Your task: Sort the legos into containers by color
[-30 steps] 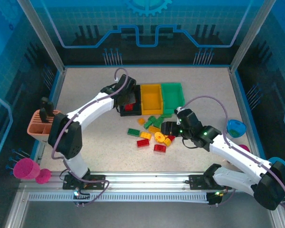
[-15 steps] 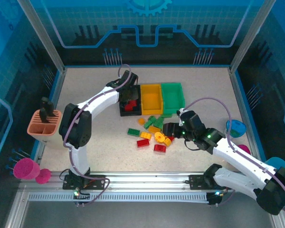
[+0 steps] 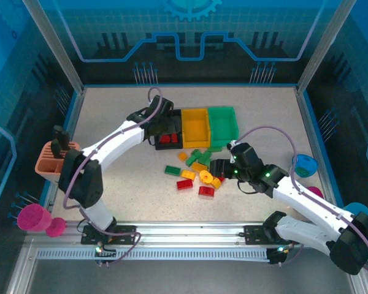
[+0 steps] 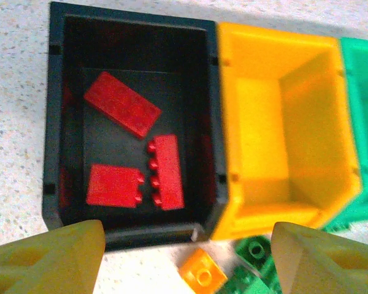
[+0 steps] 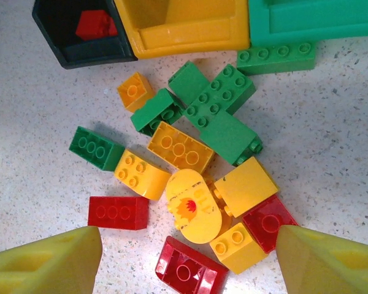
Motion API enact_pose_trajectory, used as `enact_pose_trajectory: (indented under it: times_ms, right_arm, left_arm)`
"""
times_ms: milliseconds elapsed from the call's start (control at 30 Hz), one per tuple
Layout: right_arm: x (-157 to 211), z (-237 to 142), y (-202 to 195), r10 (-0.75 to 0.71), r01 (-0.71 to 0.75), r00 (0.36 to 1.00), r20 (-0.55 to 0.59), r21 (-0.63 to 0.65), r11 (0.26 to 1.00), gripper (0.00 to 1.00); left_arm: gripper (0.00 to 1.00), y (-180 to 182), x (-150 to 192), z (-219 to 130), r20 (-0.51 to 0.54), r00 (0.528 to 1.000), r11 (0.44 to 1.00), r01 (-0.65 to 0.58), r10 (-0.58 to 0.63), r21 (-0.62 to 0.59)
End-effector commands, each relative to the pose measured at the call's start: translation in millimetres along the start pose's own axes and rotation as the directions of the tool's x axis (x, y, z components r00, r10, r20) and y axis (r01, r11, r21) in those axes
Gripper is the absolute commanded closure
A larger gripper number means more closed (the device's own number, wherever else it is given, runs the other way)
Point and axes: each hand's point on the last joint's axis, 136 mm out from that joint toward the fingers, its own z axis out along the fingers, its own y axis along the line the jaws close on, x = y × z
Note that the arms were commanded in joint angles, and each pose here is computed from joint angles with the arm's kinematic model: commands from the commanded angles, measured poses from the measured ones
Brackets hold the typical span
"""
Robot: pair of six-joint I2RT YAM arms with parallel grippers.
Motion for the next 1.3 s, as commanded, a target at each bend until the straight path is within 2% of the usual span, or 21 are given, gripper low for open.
enact_pose_trajectory:
  times_ms: [0,233,367,433,967,1267]
  right_arm:
    - [-6,-1,6,-0.003,0.003,1.000,0.007,-0.021,1.000,0.24]
    - [-6,-3,8,-0.052,0.052,0.998,0.018,-0.041,0.998,0.19]
    - [-5,-2,10,-0.069,0.070,0.997,0.024,-0.059,0.996,0.17]
    - [-5,-1,12,-0.076,0.077,0.997,0.023,-0.069,0.995,0.16]
    - [-2,1,20,-0.085,0.085,0.996,0.008,-0.116,0.990,0.12]
    - [0,1,22,-0.085,0.085,0.996,0.005,-0.128,0.988,0.10]
  left_arm:
    - [0.27,-5,35,-14,-0.048,0.992,0.994,-0.113,0.113,-0.009]
    - [0.27,-7,127,-27,-0.199,0.959,0.979,-0.193,0.201,0.059]
    - [0.27,-11,169,-35,-0.227,0.924,0.951,-0.290,0.308,0.107]
    - [0.27,-12,180,-36,-0.234,0.916,0.944,-0.300,0.326,0.139]
    - [0.26,-21,219,-11,-0.326,0.831,0.889,-0.385,0.450,0.247]
    - [0.24,-25,231,4,-0.354,0.805,0.878,-0.408,0.476,0.252]
